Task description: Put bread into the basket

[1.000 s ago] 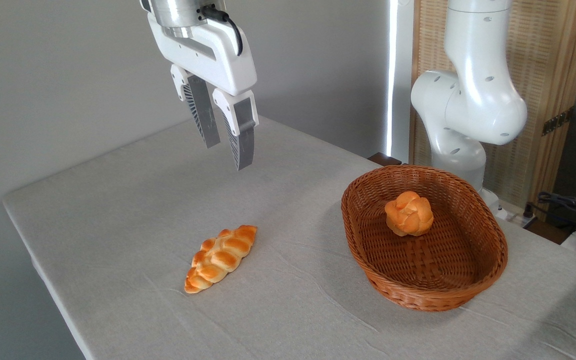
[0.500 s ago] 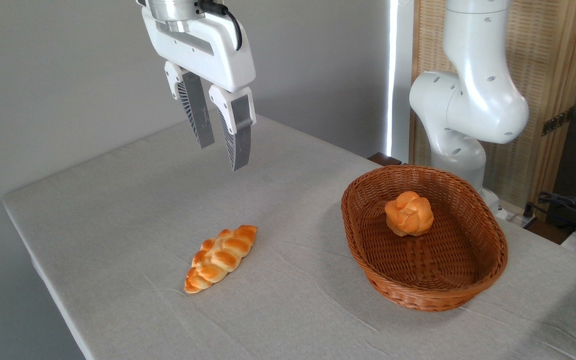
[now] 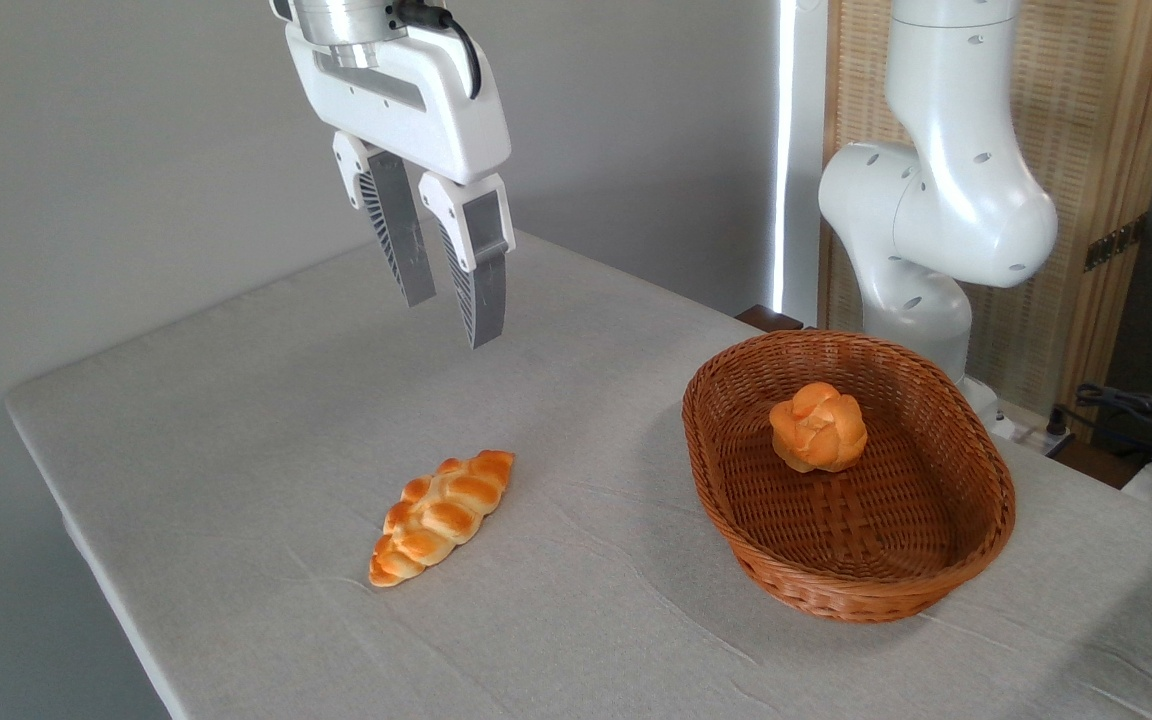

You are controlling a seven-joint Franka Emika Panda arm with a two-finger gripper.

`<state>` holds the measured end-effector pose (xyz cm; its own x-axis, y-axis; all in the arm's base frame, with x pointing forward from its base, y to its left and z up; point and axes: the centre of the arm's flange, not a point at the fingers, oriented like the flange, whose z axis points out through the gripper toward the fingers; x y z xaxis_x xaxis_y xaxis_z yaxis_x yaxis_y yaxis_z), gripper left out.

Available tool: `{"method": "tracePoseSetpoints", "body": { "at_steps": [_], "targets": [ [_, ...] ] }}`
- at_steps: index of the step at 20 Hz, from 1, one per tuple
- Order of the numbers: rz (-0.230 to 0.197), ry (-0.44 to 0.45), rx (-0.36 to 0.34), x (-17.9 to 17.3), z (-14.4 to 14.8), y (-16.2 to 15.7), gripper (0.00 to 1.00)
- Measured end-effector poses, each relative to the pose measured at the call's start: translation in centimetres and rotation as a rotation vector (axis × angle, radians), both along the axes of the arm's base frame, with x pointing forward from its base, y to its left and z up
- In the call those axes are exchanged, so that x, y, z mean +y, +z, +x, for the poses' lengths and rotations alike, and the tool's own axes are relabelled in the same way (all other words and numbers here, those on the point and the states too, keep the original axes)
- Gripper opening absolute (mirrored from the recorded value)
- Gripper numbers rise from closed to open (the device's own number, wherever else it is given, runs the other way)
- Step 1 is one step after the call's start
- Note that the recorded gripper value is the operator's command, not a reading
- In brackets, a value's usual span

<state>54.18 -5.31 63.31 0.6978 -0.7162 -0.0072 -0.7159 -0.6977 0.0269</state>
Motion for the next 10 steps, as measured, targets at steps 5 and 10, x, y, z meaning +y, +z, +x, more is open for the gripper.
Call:
{"method": "tracePoseSetpoints", "body": {
  "at_steps": [5, 10],
  "targets": [
    [0.008, -0.005, 0.001, -0.19, 0.07, -0.11, 1.00],
    [0.009, -0.002, 0.001, -0.05, 0.09, -0.11, 1.00]
  ]
}}
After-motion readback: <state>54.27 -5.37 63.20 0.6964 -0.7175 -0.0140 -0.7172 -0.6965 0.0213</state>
